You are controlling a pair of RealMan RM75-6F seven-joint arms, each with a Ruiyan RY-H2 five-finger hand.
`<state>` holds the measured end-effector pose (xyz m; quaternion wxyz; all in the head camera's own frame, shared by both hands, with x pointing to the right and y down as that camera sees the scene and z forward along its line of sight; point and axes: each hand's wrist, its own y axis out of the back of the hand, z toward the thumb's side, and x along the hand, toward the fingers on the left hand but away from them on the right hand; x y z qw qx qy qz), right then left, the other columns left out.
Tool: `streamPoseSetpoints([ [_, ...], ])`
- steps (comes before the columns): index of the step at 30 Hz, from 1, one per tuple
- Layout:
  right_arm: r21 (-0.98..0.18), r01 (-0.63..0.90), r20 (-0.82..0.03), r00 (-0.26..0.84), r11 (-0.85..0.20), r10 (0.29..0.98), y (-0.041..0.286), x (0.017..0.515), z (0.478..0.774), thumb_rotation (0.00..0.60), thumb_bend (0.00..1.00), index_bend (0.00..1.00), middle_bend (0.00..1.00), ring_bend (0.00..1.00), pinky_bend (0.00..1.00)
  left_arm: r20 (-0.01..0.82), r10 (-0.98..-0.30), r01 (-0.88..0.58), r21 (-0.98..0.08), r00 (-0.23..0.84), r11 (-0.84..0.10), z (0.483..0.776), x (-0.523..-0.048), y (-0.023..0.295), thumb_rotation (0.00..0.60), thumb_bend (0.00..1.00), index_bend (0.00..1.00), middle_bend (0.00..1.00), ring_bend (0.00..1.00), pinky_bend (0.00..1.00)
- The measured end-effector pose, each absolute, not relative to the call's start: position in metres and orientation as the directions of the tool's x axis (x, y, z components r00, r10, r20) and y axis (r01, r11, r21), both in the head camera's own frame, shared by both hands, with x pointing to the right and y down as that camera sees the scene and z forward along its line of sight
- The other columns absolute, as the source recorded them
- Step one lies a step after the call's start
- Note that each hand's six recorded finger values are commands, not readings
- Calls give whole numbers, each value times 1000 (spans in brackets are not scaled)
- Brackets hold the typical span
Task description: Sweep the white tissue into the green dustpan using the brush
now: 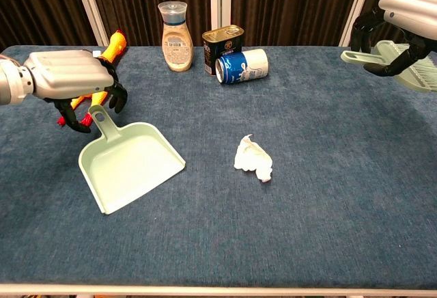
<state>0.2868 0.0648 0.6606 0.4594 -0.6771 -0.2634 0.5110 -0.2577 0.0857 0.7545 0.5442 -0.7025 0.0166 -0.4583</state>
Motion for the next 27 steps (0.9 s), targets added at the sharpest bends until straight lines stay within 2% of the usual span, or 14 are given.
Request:
streamPoseSetpoints([
  [16, -886, -123, -460, 332, -446, 823, 66, 289, 663, 600, 345, 709, 596, 288, 0, 593, -546, 435, -805, 593, -403, 758, -257, 91, 600, 215, 557, 517, 403, 323],
  [19, -885, -121, -462, 336, -449, 821, 67, 288, 663, 600, 346, 713, 597, 288, 0, 593, -553, 407, -804, 585, -433, 758, -260, 91, 600, 235, 575, 543, 429, 360],
  [27, -884, -90, -460, 346, -459, 818, 71, 288, 661, 600, 346, 720, 597, 288, 0, 600, -606, 258, -788, 522, -559, 749, -284, 90, 600, 275, 592, 567, 464, 377],
])
